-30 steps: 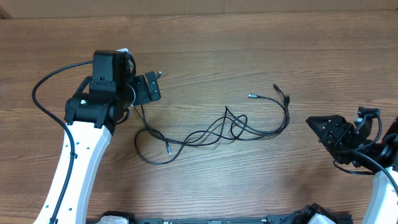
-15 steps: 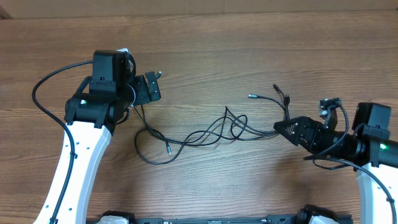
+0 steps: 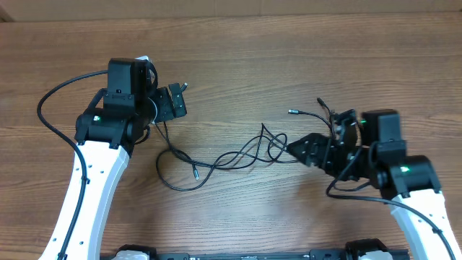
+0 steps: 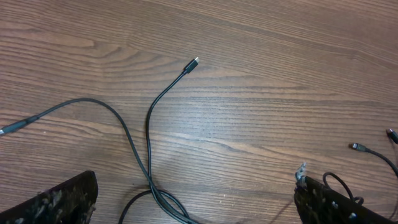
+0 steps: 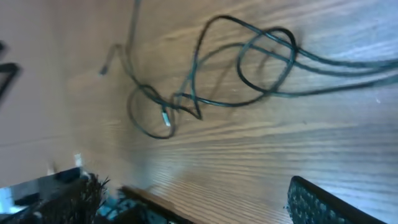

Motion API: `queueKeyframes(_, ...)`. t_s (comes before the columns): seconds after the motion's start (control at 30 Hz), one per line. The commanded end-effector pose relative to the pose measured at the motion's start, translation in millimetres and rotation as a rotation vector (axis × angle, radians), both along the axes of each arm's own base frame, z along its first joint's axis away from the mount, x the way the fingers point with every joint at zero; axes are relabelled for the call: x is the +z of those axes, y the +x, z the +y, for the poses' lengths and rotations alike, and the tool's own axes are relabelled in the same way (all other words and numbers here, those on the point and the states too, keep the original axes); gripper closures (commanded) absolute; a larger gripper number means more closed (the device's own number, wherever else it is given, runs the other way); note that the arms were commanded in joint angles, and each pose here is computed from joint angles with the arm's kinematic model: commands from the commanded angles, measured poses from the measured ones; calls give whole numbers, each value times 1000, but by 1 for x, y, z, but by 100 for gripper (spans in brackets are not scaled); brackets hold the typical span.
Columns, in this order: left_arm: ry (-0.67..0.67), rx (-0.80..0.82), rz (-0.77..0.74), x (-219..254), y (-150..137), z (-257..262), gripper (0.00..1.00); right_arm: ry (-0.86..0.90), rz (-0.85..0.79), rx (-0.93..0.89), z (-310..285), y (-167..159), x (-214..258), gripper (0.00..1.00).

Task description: Untangle cables

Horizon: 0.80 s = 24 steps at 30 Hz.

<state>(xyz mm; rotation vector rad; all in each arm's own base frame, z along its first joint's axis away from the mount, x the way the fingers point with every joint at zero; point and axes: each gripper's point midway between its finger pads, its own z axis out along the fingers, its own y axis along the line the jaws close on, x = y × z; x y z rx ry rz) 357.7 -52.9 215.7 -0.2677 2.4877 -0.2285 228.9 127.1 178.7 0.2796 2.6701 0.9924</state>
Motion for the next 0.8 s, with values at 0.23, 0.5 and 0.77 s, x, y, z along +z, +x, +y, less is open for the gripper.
queueKeyframes(0.23, -2, -14, -10, 4, 1, -1, 0, -157, 85, -18, 43, 15, -40, 0)
queueKeyframes(0.5, -3, -14, -10, 4, 1, -1, 0, -130, 138, 34, 68, 32, -71, 0)
queueKeyframes(0.77, -3, -14, -11, 4, 1, -1, 0, -90, 97, 44, 82, 53, -79, 20)
